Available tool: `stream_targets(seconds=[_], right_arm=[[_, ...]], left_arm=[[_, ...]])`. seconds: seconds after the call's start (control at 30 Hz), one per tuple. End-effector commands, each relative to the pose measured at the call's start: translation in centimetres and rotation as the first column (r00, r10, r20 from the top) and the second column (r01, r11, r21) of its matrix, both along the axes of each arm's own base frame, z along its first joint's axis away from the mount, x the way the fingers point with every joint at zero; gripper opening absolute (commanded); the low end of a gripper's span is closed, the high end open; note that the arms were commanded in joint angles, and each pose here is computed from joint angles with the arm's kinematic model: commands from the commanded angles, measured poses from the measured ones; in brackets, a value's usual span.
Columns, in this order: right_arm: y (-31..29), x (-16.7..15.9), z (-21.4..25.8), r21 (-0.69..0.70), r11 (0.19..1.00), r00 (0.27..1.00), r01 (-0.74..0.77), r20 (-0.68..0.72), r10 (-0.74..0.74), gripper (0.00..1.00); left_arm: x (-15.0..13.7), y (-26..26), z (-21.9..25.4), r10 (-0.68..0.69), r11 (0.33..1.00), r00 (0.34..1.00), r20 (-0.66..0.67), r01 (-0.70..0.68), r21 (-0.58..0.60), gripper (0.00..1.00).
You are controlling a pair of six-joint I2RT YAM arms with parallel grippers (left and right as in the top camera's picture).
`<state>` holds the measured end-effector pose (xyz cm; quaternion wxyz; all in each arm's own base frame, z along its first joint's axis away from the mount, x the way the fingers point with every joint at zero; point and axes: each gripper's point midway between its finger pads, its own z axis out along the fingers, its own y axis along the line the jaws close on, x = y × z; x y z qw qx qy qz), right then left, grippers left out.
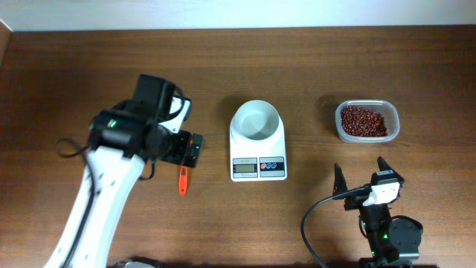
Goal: Scoop item into bowl and weigh 50g on scale
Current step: 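Move the left gripper over the orange scoop and lower onto its handle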
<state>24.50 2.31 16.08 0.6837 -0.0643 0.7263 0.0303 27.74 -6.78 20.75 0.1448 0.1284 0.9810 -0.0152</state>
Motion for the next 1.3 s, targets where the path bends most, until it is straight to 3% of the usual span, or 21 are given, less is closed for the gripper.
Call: stream_targets(seconds=[0.0, 0.07, 0.1, 0.37, 0.5, 0.67, 1.03, 1.27], right_arm=[[-0.3, 0.0, -0.2, 0.004, 1.0, 1.0, 0.015, -0.003, -0.015, 0.98], [-0.3, 0.0, -0.2, 0.004, 1.0, 1.0, 0.015, -0.003, -0.015, 0.99], [-0.3, 0.0, -0.2, 0.004, 1.0, 1.0, 0.015, -0.003, -0.015, 0.99], [-0.3, 0.0, -0.2, 0.004, 1.0, 1.0, 0.015, -0.003, -0.015, 0.99], [-0.3, 0.0, -0.2, 0.004, 1.0, 1.0, 0.015, -0.003, -0.015, 0.99], [-0.3, 0.0, -0.2, 0.004, 1.0, 1.0, 0.015, -0.003, -0.015, 0.99], [-0.3, 0.0, -0.2, 0.004, 1.0, 1.0, 0.015, -0.003, -0.015, 0.99], [-0.3, 0.0, -0.2, 0.004, 1.0, 1.0, 0.015, -0.003, -0.015, 0.99]], left_arm=[[0.7, -1.5, -3.3, -0.015, 0.999, 0.99, -0.14, 0.01, -0.032, 0.38], [1.0, -1.8, -5.1, -0.015, 1.0, 0.978, -0.207, 0.009, -0.029, 0.03], [1.0, -1.8, -6.0, -0.012, 1.0, 0.97, -0.243, 0.008, -0.02, 0.0], [1.9, -2.0, -10.8, 0.071, 0.997, 0.926, -0.371, -0.068, 0.02, 0.0], [3.9, -2.1, -12.4, 0.094, 0.996, 0.937, -0.336, -0.088, 0.033, 0.0], [5.6, -0.2, -13.8, 0.226, 0.97, 0.935, -0.274, -0.191, 0.15, 0.0], [6.7, -0.3, -18.3, 0.257, 0.961, 0.915, -0.311, -0.209, 0.18, 0.0], [9.0, 0.3, -19.3, 0.308, 0.942, 0.926, -0.216, -0.265, 0.209, 0.0]])
